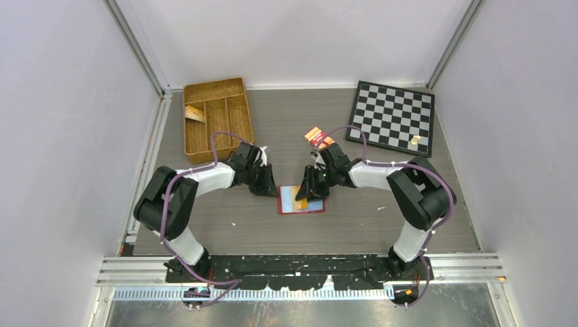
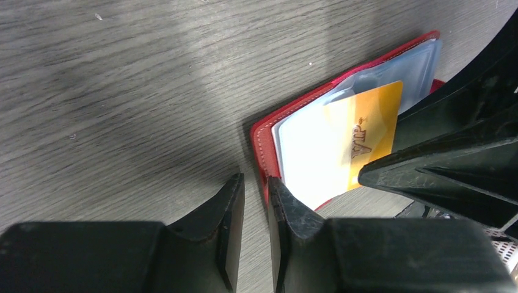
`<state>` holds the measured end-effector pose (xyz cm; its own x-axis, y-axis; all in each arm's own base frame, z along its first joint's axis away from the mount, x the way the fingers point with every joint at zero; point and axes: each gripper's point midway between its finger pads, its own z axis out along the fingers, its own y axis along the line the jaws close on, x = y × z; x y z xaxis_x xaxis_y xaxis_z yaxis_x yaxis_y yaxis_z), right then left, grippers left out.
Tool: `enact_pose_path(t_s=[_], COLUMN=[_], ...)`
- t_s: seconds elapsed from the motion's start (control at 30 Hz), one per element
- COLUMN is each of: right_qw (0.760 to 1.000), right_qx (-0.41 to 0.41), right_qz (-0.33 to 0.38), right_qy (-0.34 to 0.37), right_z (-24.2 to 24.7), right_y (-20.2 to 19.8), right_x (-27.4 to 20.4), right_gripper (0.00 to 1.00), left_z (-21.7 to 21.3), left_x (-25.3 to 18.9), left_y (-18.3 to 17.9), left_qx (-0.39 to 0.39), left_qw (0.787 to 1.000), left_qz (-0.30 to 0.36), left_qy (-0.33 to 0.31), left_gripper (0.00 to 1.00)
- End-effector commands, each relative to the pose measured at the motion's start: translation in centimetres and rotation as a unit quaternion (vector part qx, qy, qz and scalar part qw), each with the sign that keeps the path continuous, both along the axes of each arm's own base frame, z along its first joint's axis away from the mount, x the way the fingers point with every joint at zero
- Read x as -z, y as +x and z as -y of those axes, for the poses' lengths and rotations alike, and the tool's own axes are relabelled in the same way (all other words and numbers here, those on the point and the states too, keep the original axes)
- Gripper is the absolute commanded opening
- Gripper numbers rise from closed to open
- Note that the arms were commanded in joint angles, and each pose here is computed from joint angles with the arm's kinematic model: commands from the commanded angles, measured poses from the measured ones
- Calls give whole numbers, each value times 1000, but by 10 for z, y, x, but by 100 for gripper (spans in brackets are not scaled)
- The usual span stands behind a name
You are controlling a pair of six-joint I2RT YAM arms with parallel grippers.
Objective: Put the credit cards into the card holder
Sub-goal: Insert the credit card into the card holder.
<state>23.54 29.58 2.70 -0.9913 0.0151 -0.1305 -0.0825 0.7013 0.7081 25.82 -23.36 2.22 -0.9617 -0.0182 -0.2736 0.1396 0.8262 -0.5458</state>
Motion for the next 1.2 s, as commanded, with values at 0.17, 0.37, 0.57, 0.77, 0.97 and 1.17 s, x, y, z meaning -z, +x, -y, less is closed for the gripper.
enact_pose_path(t_s=[0.17, 0.37, 0.57, 0.77, 0.97, 1.17], right_qw=[995, 990, 989, 992, 993, 994], right_qx=[6, 11, 10, 6, -1, -7], right_qz=[51, 75, 80, 65, 51, 47], right_qy=[-91, -117, -123, -109, -102, -99], right_z=[30, 41, 44, 37, 33, 28], right_y=[9, 12, 12, 10, 7, 6], right_x=[-21, -31, -32, -24, -16, -13], right_gripper=[51, 57, 58, 54, 51, 45], left_z=[-8, 0, 13, 22, 24, 25], left_x=[4, 1, 0, 9, 12, 13], left_y=[-8, -8, -13, -18, -19, -19], left_qx=[2, 2, 5, 10, 11, 13], left_qw=[1000, 1000, 1000, 1000, 1000, 1000], left_qz=[4, 2, 1, -11, -14, -15], left_qy=[20, -3, -18, -19, -17, -17], left_gripper=[28, 28, 28, 27, 24, 18])
